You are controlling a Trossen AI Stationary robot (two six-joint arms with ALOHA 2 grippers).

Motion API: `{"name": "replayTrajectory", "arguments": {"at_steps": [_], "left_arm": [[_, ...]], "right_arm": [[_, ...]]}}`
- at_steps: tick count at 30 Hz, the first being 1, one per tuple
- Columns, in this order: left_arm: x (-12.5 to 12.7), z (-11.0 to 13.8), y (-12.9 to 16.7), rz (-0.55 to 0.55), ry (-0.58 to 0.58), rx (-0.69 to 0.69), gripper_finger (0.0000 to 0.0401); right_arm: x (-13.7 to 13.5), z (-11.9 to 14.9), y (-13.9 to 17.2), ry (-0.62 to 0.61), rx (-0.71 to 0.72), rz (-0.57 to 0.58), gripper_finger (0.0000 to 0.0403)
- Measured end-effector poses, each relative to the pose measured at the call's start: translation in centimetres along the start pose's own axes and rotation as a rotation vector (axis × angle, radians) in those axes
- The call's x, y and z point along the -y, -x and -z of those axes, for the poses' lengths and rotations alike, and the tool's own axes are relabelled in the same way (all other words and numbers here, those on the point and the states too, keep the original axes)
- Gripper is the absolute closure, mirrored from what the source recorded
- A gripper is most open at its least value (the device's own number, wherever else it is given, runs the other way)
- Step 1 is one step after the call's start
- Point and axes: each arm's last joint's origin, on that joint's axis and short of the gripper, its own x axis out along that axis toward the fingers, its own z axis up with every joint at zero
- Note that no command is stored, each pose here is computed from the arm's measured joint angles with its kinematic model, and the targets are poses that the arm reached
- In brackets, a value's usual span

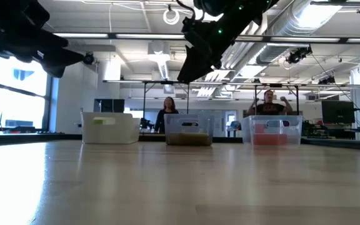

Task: Sort & place blocks by color
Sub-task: Return to Home Position

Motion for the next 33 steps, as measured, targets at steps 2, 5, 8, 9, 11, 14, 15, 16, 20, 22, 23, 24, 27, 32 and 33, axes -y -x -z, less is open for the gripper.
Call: {"name": "replayTrajectory", "arguments": {"at_steps": [2, 5, 8, 9, 11, 14, 15, 16, 20, 22, 23, 24, 27, 32, 33], "left_arm": [[0.0, 0.7, -0.1, 0.026, -0.036, 0.016, 0.0162], [-0.1, 1.6, -0.2, 0.047, -0.056, 0.054, 0.0162], [-0.1, 1.6, -0.2, 0.04, -0.077, 0.056, 0.0162], [-0.1, 1.6, -0.2, 0.035, -0.088, 0.065, 0.0162], [-0.1, 1.3, -0.1, 0.019, -0.113, 0.087, 0.0162], [-0.2, 1.1, -0.1, -0.022, -0.137, 0.106, 0.0162], [-0.3, 1.1, -0.1, -0.04, -0.146, 0.106, 0.0162], [-0.3, 1.1, -0.1, -0.06, -0.15, 0.106, 0.0162], [-0.5, 1.2, -0.1, -0.116, -0.158, 0.1, 0.0162], [-0.5, 1.2, -0.1, -0.107, -0.164, 0.096, 0.0162], [-0.5, 1.3, -0.1, -0.102, -0.168, 0.093, 0.0162], [-0.5, 1.3, -0.1, -0.101, -0.17, 0.087, 0.0162], [-0.5, 1.5, -0.1, -0.113, -0.173, 0.07, 0.0162], [-0.6, 1.6, -0.2, -0.141, -0.176, 0.056, 0.0162], [-0.6, 1.6, -0.2, -0.144, -0.176, 0.056, 0.0162]], "right_arm": [[0.0, 0.2, 0.0, 0.002, -0.018, 0.0, 0.019], [0.0, 0.6, 0.0, 0.008, -0.061, 0.002, 0.019], [-0.1, 0.7, 0.2, 0.013, -0.075, 0.0, 0.019], [0.0, 0.8, 0.3, 0.018, -0.085, -0.001, 0.019], [0.0, 0.9, 0.7, 0.024, -0.1, -0.009, 0.019], [0.2, 0.9, 1.6, 0.046, -0.117, -0.004, 0.019], [0.3, 0.8, 2.0, 0.053, -0.116, -0.001, 0.019], [0.4, 0.7, 2.4, 0.057, -0.116, -0.002, 0.019], [0.9, 0.5, 4.5, 0.074, -0.114, 0.001, 0.019], [1.2, 0.5, 5.7, 0.076, -0.115, 0.021, 0.019], [1.3, 0.5, 6.3, 0.078, -0.121, 0.036, 0.019], [1.5, 0.6, 6.8, 0.079, -0.13, 0.055, 0.019], [1.9, 2.0, 8.0, 0.06, -0.099, 0.084, 0.019], [2.1, 7.9, 9.0, -0.066, 0.038, -0.005, 0.019], [2.1, 8.8, 9.4, -0.093, 0.078, -0.027, 0.019]]}}
